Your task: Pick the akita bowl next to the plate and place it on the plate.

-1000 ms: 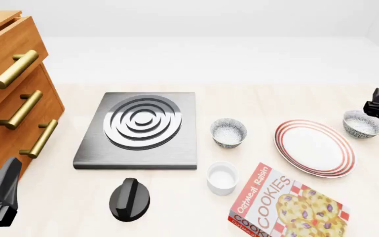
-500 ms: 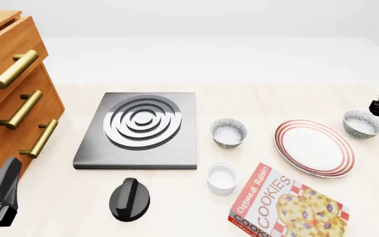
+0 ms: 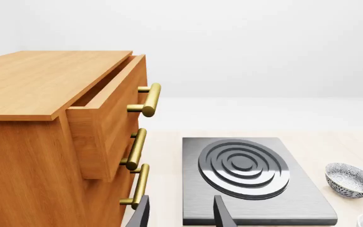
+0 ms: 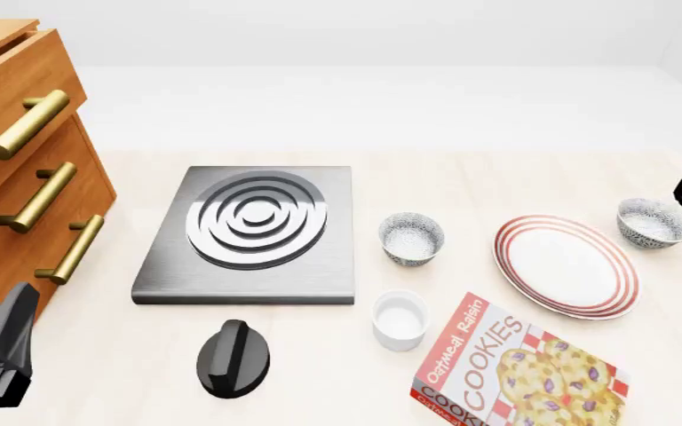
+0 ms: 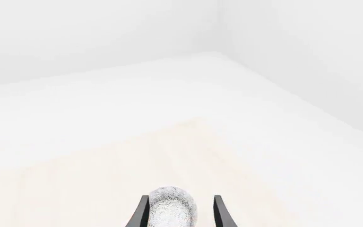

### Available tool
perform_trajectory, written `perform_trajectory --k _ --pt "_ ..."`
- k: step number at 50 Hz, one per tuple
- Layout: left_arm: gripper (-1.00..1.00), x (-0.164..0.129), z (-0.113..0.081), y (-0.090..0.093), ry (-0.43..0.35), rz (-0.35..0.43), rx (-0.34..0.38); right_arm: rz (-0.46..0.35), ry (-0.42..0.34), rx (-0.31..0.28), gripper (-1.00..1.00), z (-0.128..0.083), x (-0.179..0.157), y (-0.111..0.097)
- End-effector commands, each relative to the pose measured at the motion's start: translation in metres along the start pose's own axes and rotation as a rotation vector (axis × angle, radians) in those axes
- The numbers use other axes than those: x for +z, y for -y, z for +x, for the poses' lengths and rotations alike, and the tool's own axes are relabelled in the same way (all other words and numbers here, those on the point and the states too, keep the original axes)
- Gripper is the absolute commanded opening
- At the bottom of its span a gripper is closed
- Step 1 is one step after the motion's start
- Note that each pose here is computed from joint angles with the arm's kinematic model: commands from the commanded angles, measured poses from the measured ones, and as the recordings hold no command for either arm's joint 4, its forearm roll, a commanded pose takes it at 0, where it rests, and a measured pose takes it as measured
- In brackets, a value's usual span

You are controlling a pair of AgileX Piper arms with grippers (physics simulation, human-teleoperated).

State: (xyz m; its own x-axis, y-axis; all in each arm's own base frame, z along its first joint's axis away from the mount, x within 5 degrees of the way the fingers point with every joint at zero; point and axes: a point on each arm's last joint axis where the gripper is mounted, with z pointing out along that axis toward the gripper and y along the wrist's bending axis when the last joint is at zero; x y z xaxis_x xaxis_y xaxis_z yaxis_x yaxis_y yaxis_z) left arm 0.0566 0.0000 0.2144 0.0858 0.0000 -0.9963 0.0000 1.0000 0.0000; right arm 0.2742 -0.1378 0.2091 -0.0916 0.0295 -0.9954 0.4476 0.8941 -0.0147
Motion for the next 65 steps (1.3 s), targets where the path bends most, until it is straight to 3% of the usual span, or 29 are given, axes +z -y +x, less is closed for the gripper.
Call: perform_trajectory --k 1,34,65 --pt "1.0 0.0 0.0 0.0 0.0 0.0 0.0 0.016 -0.007 0.009 1.0 0.001 0.004 0.005" --pt "1.0 0.0 0.0 0.0 0.0 0.0 0.0 0.034 -0.031 0.033 1.0 0.007 0.016 0.011" --pt "1.0 0.0 0.0 0.0 0.0 0.0 0.0 0.042 -0.084 0.068 1.0 0.028 0.035 0.014"
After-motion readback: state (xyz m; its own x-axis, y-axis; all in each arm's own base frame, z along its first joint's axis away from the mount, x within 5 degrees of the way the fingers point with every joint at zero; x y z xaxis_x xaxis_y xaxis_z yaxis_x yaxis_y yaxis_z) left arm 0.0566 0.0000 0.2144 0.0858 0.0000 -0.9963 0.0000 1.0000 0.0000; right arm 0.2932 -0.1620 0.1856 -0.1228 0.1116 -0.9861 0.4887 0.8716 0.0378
